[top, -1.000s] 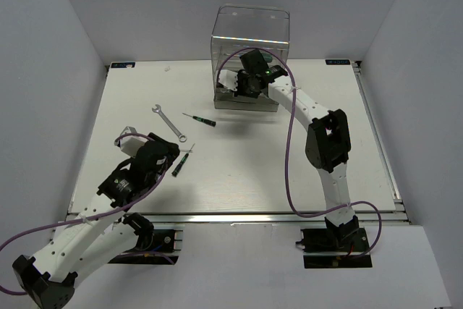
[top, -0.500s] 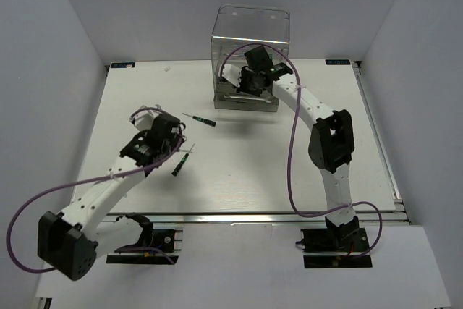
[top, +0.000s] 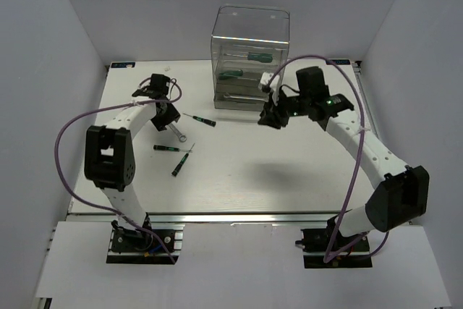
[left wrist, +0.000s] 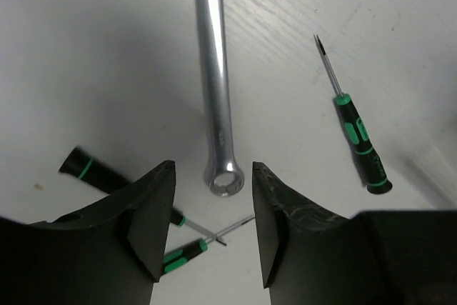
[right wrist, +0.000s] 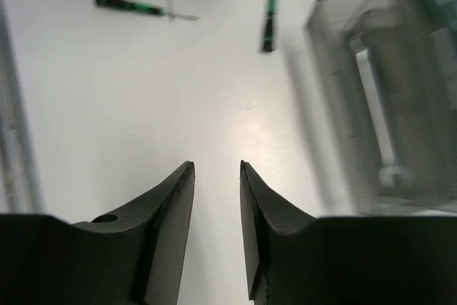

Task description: Sort the tools into containers

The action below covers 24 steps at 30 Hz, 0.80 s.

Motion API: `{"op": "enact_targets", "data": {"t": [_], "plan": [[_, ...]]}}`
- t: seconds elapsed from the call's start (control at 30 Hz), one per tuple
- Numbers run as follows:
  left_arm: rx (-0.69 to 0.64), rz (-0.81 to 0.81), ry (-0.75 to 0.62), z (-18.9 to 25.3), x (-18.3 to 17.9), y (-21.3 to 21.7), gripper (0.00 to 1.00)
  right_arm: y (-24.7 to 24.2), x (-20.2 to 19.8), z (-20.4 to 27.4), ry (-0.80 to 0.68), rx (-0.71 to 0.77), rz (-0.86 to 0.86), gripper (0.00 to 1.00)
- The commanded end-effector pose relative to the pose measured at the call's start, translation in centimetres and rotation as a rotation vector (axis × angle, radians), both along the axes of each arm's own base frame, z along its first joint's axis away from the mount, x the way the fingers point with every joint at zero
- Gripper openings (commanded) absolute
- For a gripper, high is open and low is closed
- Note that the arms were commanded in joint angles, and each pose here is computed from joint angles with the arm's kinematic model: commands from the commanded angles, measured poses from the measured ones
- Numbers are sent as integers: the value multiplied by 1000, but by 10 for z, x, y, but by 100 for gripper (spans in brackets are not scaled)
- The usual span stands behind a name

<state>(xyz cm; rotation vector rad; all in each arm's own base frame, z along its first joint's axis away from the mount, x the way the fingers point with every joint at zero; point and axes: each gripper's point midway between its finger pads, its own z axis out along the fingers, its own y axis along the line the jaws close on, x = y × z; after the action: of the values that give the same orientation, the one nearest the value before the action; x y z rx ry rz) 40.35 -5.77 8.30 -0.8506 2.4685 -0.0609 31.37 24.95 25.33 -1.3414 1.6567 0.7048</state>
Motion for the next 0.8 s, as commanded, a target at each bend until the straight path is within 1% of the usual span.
{"op": "enact_targets", "data": {"t": [0.0, 0.03, 0.07, 0.13, 0.17, 0.2, 0.3, 0.33, 0.47, 0.77], "plan": [[18, -80, 69, -1, 8, -4, 57, 9, -23, -24, 133, 72, 30, 38], [28, -85, 91, -6, 8, -3, 58, 7, -25, -26, 139, 73, 23, 39], [34, -88, 82, -4, 16, -3, 58, 5, -27, -27, 139, 78, 18, 39], [54, -94, 117, -17, 19, -1, 58, 4, -30, -28, 148, 84, 10, 40], [70, -89, 107, -13, 26, 1, 59, 3, -33, -30, 153, 84, 11, 40], [81, -90, 137, -24, 27, 3, 60, 1, -33, -29, 149, 85, 6, 40], [95, -93, 158, -29, 34, 4, 60, -2, -34, -32, 161, 90, -4, 40], [96, -93, 182, -37, 32, 5, 60, -4, -33, -33, 167, 94, -14, 40], [93, -87, 211, -50, 31, 5, 59, -8, -34, -33, 169, 100, -25, 40], [50, -54, 229, -78, 18, 6, 51, -17, -31, -35, 192, 111, -49, 40]]}}
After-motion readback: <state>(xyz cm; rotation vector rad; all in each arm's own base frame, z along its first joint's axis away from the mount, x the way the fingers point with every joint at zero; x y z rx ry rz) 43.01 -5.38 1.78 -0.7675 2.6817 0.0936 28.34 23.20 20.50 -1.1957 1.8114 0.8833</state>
